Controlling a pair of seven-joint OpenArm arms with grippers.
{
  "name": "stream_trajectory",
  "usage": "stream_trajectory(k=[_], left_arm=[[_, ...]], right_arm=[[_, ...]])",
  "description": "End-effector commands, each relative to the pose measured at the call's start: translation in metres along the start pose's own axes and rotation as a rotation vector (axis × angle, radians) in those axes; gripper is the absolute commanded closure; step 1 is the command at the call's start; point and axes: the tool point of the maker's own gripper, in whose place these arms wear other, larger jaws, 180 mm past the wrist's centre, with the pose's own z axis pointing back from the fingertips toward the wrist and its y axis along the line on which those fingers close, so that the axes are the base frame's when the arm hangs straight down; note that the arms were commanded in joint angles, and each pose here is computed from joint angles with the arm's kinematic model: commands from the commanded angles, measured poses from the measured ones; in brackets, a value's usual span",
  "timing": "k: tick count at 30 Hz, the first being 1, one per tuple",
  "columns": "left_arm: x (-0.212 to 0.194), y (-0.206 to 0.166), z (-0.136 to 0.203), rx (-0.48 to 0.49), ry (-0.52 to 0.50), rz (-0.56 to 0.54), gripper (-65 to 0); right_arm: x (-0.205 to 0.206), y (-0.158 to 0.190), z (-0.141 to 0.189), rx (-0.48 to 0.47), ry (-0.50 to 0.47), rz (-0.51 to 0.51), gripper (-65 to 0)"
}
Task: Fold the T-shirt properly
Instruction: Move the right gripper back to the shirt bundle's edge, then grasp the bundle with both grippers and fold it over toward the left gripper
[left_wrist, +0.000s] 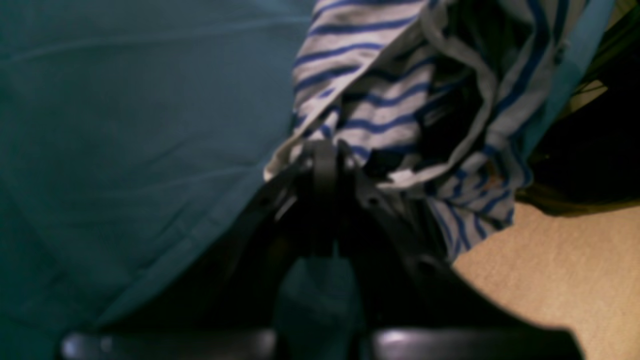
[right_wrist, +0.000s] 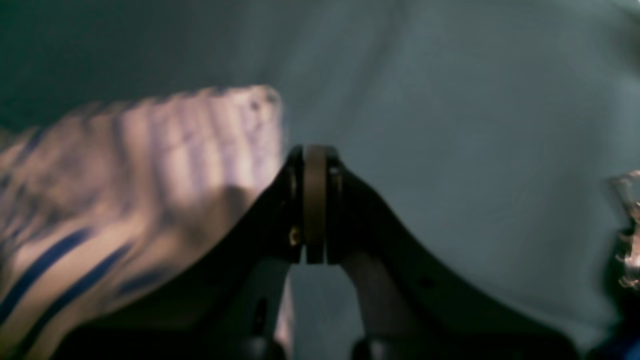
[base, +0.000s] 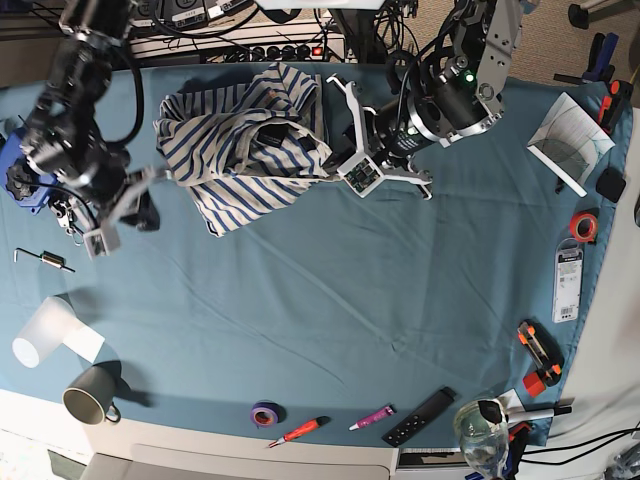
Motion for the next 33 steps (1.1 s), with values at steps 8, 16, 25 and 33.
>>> stream_trajectory(k=[8,16,25,33], left_arm=[[0.007,-0.004,0.003,-0.009,-0.036,0.000,0.0],[0.007,-0.004,0.003,-0.009,-0.034,0.000,0.0],[0.007,-0.005,0.003,-0.018,-0.035,-0.004,0.0],[0.002,-0.046,0.008,-0.205,-0.055,0.008,0.0]], right_arm=[[-0.036,0.056,-0.030,0.216,0.190,0.010,0.0],[-0.057,0.093,-0.018,0.366,0.270,0.021,0.0],[-0.038,0.076,-0.010,0.312,0.174,0.019,0.0],[-0.008,0.073,0.000,0.363,0.027,-0.053,0.0]])
